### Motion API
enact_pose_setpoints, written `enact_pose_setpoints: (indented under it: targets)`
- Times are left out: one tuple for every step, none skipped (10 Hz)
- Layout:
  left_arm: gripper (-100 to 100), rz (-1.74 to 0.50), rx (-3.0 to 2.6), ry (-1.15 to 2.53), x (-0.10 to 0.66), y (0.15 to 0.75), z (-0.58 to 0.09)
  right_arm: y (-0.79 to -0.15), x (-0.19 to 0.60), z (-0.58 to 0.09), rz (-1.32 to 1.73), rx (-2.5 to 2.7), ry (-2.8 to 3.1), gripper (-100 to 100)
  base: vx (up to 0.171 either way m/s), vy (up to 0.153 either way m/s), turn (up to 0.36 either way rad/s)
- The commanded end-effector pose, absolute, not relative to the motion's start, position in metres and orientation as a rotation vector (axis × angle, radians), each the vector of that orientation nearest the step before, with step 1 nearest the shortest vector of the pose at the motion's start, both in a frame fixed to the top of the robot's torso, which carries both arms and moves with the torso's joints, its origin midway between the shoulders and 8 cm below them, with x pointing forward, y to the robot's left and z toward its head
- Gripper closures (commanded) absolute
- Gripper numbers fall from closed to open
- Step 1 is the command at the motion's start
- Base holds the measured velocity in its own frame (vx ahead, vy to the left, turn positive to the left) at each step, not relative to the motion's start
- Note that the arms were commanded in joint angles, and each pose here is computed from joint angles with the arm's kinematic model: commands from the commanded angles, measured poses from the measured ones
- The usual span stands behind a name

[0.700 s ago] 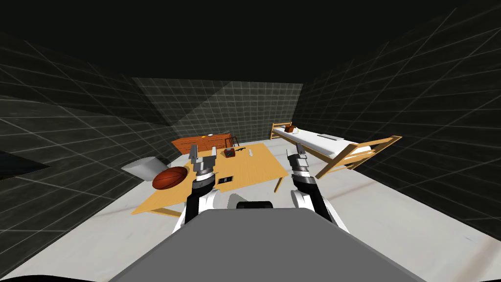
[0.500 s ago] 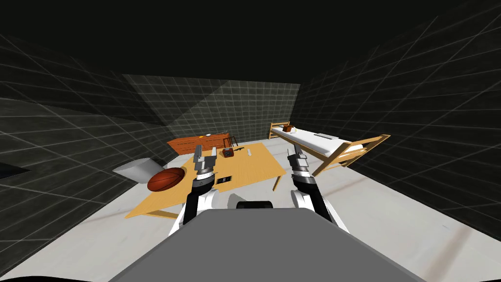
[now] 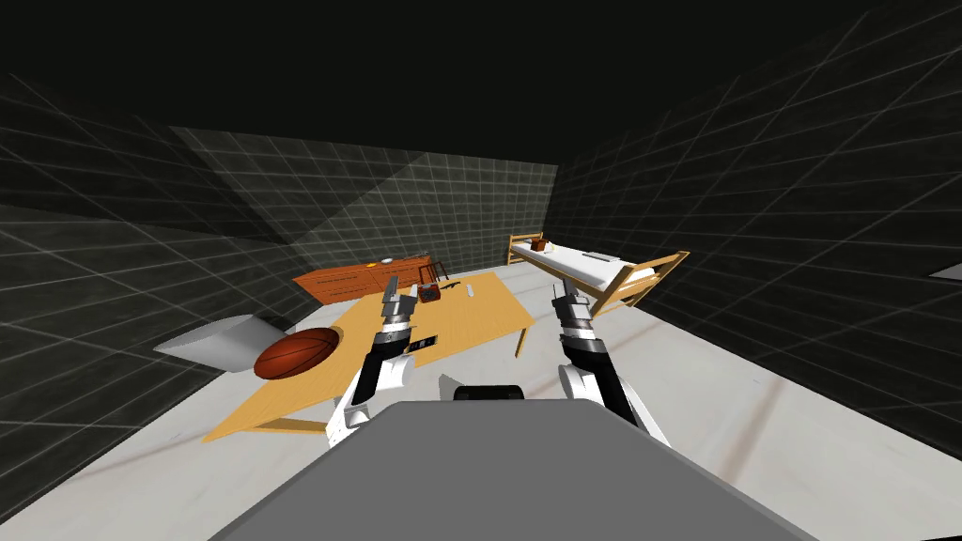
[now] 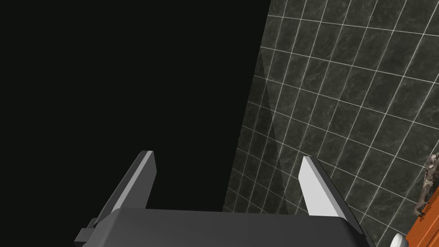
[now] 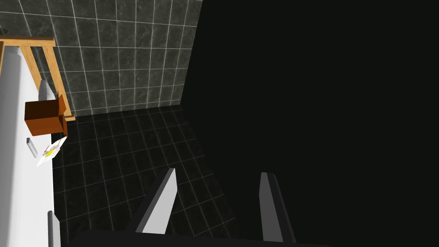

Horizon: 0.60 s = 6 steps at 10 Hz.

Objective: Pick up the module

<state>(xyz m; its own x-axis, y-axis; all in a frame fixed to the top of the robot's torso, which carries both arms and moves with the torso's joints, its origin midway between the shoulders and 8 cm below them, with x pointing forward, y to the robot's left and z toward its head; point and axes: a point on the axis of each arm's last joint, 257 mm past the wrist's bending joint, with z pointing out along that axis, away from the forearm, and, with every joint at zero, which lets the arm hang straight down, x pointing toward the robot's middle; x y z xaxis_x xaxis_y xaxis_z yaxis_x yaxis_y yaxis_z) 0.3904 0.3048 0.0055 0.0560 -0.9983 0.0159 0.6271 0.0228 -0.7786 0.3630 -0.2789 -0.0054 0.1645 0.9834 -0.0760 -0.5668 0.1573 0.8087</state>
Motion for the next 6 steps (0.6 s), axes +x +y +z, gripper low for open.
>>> enact_pose_setpoints:
  targets:
    - [-100,-1.384,-0.783,0.696,0.407,0.323,-0.012,-0.279,0.363,-0.005,1.256,0.728,0.715,0,-0.112,-0.063,-0.200]
    - [-100,-1.378,-0.797,0.707,0.410,0.324,-0.015,-0.279,0.363,-0.005,1.256,0.728,0.715,0,-0.077,-0.034,-0.062]
    - [-100,-1.359,-0.843,0.726,0.421,0.336,-0.027,-0.279,0.363,-0.005,1.256,0.728,0.716,0,-0.061,-0.029,-0.125]
    - [-100,-1.356,-0.850,0.730,0.422,0.337,-0.028,-0.279,0.363,-0.005,1.256,0.728,0.716,0,-0.042,-0.020,-0.093]
    - [-100,-1.337,-0.897,0.744,0.433,0.350,-0.040,-0.279,0.363,-0.005,1.255,0.728,0.716,0,-0.050,-0.023,-0.154]
    - [-100,-1.333,-0.908,0.752,0.434,0.350,-0.043,-0.279,0.363,-0.005,1.256,0.728,0.716,0,-0.042,-0.019,-0.095]
